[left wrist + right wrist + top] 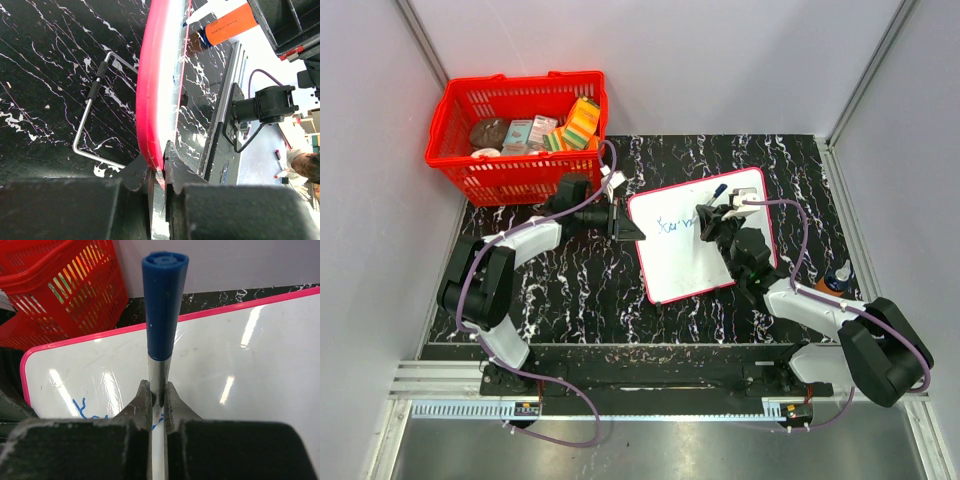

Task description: Write a sentence on the whiteboard

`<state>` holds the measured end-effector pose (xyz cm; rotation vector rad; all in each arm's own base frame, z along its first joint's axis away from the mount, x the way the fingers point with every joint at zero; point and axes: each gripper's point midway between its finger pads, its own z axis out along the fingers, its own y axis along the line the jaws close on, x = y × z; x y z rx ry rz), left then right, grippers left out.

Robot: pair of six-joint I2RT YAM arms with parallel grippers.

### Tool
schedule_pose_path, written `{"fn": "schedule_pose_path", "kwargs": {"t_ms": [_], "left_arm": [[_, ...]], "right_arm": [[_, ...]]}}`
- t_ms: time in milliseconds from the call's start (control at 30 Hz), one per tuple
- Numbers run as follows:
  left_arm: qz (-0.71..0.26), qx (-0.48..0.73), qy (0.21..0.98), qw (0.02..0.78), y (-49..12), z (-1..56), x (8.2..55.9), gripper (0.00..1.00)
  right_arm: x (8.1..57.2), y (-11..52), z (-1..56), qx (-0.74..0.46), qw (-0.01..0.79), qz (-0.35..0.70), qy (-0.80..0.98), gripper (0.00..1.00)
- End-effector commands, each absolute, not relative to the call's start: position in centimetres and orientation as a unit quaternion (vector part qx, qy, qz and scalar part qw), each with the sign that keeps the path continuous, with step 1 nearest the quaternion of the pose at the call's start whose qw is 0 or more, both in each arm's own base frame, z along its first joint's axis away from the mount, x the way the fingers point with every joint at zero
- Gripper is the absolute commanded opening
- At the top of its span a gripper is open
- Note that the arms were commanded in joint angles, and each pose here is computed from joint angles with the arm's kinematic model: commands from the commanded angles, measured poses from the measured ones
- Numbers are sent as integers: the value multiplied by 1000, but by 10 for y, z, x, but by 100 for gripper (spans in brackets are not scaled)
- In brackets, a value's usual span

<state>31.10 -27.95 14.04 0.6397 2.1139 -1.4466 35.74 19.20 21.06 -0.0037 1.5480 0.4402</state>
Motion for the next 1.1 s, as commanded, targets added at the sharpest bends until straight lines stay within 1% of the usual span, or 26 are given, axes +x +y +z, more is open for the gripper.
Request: {"fn": "schedule_pose_path", "kwargs": {"t_ms": [0, 700, 1067], "left_arm": [[-468, 285, 801, 243, -281, 91, 300, 0], [-462, 284, 806, 236, -281, 88, 298, 0], [-462, 285, 806, 237, -281, 89, 298, 0]], "right_arm": [[355, 186, 203, 3, 689, 188, 700, 0], [354, 176, 198, 9, 687, 164, 708, 0], [360, 164, 206, 28, 696, 147, 703, 0]]}}
